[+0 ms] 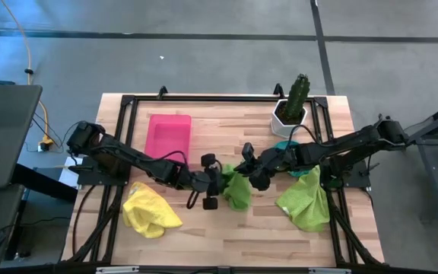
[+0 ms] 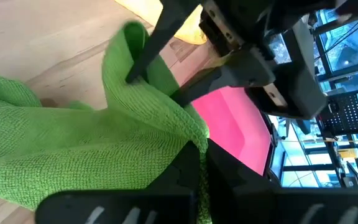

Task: Roll microfiber towels into tight, uniform cylinder then place into a basket
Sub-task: Roll the green microfiber cloth

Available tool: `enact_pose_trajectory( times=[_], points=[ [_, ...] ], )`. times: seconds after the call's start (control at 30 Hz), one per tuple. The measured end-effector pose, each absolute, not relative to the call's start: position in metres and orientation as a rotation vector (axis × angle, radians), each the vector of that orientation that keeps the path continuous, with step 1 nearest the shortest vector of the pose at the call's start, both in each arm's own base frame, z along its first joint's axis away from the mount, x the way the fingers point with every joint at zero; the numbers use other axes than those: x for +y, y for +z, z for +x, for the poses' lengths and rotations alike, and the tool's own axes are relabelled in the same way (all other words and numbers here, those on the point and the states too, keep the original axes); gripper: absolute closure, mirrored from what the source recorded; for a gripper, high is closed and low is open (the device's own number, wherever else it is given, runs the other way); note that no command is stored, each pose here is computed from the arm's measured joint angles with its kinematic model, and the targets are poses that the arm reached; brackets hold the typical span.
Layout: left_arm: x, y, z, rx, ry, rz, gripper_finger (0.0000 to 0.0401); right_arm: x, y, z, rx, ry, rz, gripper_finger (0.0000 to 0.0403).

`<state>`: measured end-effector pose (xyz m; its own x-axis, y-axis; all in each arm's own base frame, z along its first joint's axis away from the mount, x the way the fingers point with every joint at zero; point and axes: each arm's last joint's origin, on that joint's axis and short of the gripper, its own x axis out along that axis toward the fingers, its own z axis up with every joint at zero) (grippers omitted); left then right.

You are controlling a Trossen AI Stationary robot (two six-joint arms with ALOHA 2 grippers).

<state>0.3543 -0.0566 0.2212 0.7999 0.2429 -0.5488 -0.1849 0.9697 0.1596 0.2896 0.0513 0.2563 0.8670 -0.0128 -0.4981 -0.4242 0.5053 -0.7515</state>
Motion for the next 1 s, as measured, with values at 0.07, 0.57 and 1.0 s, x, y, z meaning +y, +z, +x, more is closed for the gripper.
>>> enact_pose_trajectory(
  times=[0.07, 0.57, 1.0],
  points=[
    [-0.0566, 0.2191, 0.3527, 0.628, 0.227, 0.091, 0.0272, 0.0513, 0.2564, 0.2896, 0.479, 0.26, -1.02, 0.0403],
    [-0.0587, 0.2111, 0.3465, 0.736, 0.156, 0.039, 0.0274, 0.0505, 0.2564, 0.2898, 0.503, 0.178, -0.732, 0.0403],
    [-0.0591, 0.2108, 0.3461, 0.737, 0.17, 0.003, 0.0392, 0.0557, 0.2557, 0.2889, 0.517, 0.228, -0.231, 0.0387]
  ],
)
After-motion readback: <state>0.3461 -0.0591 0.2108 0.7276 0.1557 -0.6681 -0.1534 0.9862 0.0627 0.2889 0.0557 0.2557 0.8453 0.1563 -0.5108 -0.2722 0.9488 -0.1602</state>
